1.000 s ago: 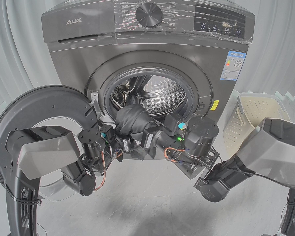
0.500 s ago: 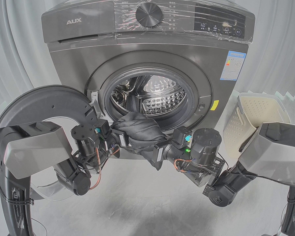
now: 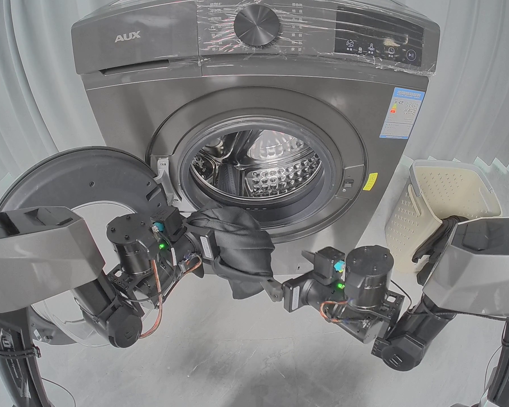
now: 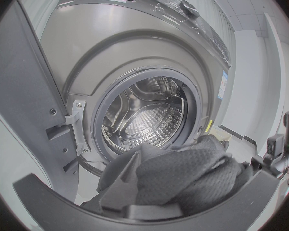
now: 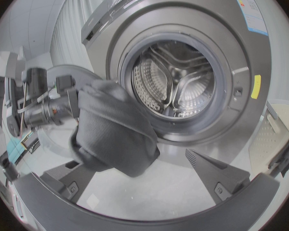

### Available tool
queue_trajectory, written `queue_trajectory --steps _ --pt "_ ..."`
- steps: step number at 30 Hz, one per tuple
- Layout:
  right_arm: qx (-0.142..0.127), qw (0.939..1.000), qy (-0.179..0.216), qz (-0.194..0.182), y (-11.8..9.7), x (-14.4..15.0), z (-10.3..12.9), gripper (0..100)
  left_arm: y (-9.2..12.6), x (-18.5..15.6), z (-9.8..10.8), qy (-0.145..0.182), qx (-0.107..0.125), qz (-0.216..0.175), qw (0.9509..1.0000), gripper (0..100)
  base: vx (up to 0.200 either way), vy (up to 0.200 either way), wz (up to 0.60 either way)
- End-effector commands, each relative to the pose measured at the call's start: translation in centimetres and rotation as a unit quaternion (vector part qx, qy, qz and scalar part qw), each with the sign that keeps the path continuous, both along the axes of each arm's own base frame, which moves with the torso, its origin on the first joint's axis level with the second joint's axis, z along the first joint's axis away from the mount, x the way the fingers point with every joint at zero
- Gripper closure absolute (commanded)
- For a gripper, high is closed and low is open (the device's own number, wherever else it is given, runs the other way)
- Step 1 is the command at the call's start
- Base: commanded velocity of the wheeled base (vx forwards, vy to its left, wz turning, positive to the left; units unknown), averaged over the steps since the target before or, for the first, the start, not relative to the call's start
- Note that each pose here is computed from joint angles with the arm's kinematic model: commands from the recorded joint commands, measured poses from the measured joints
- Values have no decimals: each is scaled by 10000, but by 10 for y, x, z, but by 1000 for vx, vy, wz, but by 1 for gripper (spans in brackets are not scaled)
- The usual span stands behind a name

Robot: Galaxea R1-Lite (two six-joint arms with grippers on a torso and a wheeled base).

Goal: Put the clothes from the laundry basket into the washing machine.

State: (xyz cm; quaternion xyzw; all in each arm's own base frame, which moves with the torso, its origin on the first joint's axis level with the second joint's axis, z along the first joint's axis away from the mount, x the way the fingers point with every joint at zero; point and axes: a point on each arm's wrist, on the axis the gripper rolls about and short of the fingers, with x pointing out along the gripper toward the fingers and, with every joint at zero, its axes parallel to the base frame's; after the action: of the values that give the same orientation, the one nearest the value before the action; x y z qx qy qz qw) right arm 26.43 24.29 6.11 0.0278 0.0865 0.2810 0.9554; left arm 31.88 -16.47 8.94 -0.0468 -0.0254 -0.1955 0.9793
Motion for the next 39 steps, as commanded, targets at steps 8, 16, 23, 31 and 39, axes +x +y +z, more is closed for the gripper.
queue_trajectory --steps 8,16,23,31,39 --pt "-450 9967 658 120 -49 -50 -33 0 2 -50 32 36 -455 -401 9982 100 0 0 0" --pt "-56 9975 685 -151 -61 -50 -18 0 2 -72 36 167 -534 -591 9967 100 0 0 0" --pt "219 9974 367 -572 -72 -40 1 0 9 -82 45 84 -579 -534 9969 100 0 0 0" --pt "285 9967 323 -687 -77 -32 3 0 11 -81 40 151 -521 -398 9977 100 0 0 0" --pt "331 9957 273 -822 -88 -33 9 0 40 -95 49 4 -351 -100 9993 100 0 0 0"
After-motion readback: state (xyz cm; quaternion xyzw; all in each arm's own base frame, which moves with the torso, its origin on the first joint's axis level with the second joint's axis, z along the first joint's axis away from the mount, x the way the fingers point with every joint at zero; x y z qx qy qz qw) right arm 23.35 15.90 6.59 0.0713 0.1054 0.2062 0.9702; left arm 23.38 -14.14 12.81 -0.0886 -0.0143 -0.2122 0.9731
